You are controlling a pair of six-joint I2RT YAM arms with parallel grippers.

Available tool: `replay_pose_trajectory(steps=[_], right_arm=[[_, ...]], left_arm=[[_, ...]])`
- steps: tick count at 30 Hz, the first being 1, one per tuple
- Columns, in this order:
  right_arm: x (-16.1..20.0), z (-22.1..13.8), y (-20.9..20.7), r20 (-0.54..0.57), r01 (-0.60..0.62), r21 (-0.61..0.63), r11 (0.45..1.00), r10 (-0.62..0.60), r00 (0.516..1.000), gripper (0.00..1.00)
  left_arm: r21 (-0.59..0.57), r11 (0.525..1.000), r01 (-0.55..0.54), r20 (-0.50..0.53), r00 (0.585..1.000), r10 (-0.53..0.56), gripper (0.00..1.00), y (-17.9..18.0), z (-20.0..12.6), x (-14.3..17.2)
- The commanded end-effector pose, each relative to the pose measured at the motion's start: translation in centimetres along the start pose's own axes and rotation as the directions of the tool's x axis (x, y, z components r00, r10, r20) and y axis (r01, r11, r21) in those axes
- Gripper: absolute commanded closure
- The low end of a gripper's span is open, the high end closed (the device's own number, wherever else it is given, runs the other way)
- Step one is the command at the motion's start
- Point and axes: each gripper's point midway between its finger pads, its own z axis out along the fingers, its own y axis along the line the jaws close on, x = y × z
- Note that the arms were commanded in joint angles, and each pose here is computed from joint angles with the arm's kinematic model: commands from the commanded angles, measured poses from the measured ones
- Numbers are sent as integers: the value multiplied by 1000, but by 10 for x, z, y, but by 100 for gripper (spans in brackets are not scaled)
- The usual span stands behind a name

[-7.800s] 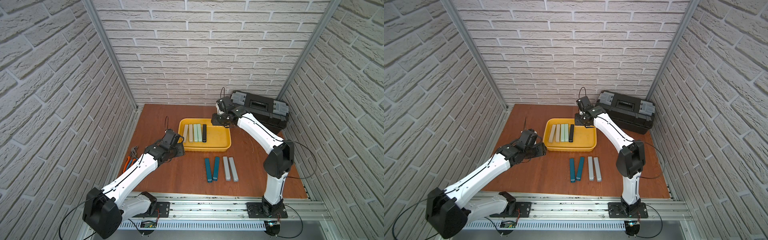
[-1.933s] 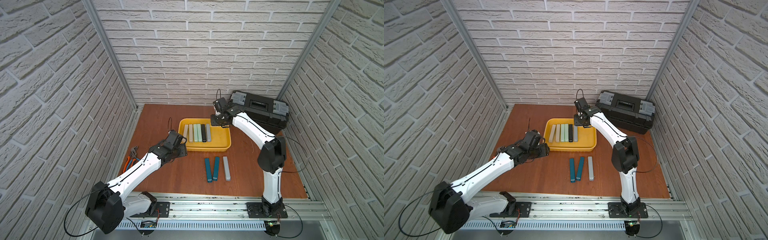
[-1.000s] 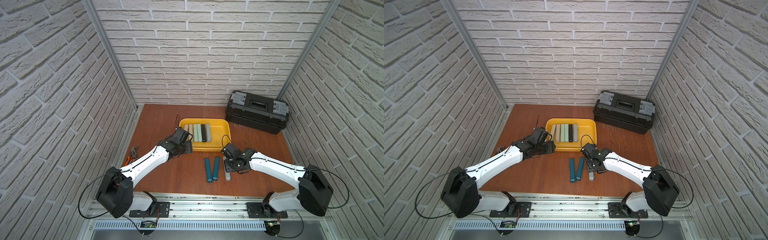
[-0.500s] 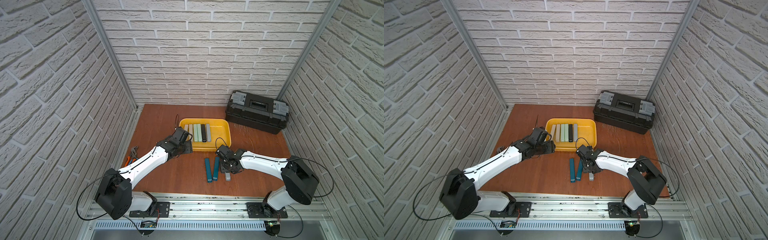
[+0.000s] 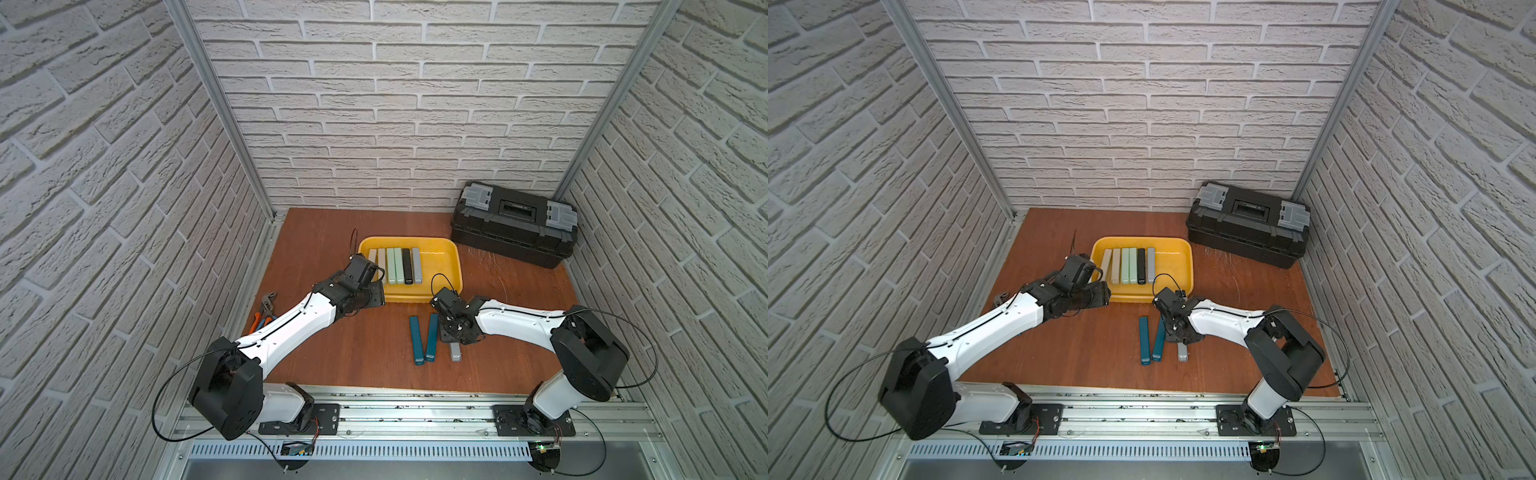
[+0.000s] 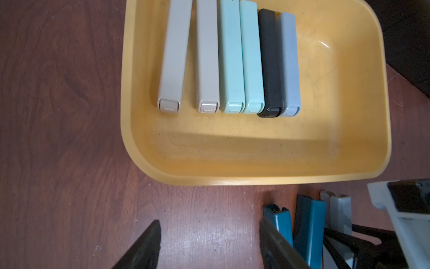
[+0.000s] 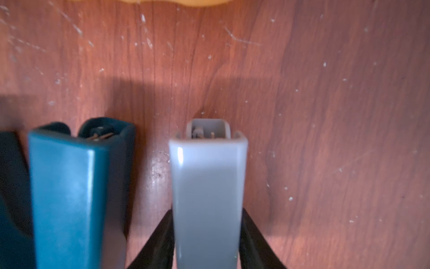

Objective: Put the pruning pliers into the storage box
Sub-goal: Pick up the pruning pliers from the center of the board.

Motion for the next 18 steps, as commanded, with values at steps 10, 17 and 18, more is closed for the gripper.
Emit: replay_pose_trajectory(steps=[10,17,18], right_arm=[[1,-18,-3,0,27,-16,1000,-27,1000,76],[-11,-58,-2,29,57,-42,997,-56,998,79],[-15,-66,0,42,64,-52,997,-62,997,78]], left_arm=[[8,1000,-7,24,1000,6,33,-4,-6,-7],[8,1000,-18,27,999,17,33,-5,-8,-10],[7,1000,-18,29,999,18,33,-5,-9,-10]])
